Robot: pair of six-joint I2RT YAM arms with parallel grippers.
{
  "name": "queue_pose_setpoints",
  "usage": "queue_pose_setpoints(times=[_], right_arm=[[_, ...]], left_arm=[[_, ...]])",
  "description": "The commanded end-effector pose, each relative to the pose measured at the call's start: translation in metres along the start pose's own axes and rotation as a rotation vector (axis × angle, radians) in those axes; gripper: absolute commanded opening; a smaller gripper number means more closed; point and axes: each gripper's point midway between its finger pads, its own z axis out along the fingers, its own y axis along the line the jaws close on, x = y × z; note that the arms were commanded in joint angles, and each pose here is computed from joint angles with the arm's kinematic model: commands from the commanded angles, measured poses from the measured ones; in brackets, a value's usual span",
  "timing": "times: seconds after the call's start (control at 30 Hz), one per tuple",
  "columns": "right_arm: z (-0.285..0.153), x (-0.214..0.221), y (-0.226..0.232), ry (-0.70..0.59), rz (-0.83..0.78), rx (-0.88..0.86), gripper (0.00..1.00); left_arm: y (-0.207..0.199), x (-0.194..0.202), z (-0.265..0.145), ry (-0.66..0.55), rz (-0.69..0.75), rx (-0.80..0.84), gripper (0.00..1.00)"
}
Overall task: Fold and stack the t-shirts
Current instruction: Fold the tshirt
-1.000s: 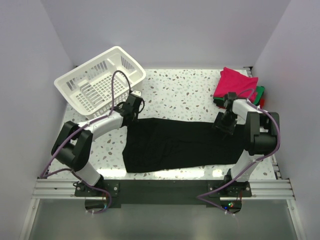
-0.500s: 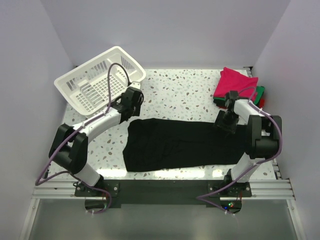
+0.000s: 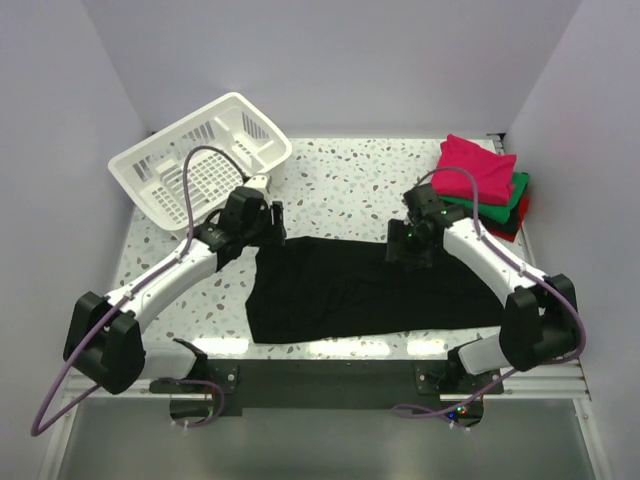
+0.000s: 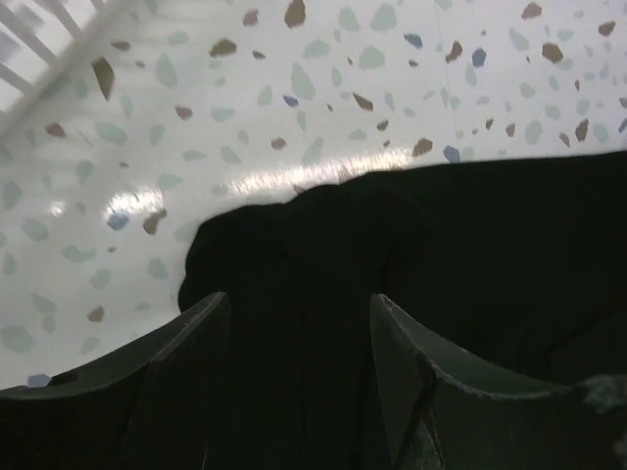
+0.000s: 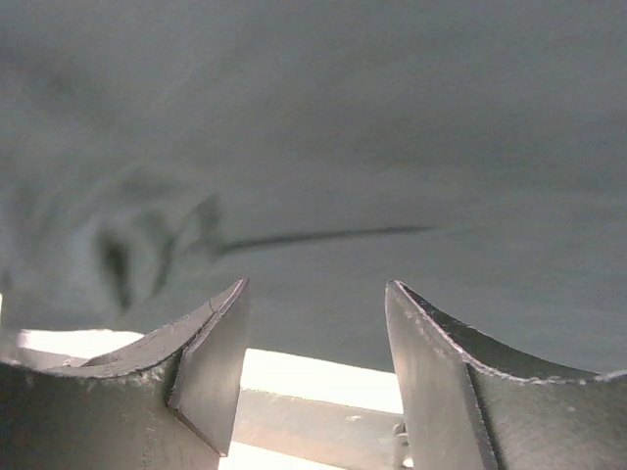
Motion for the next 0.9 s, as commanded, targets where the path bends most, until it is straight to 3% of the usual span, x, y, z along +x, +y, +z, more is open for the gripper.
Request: queue_pose_setpoints(times=[0.0,0.2,0.4,0.87], right_arm=[[-0.002,0.037,0.053,0.055,-0.043,-0.170,0.60],[0.011,0.093,0.120,0.127,-0.147,-0.276,0.57],[0.035,0.128,0.152,0.174,-0.180,-0.246,0.54],[0.054,0.115,0.160,0.092,-0.154,-0.149,0.47]], left_arm=[[-0.013,0.037,-0.010,0.097,-0.117,0.098,0.64],[-0.012,0.073,-0.031,0.182,-0.134,0.142,0.64],[-0.010,0.083,-0.054,0.184,-0.112,0.180,0.64],[-0.008,0.096,-0.066,0.205,-0.077,0.209,0.65]])
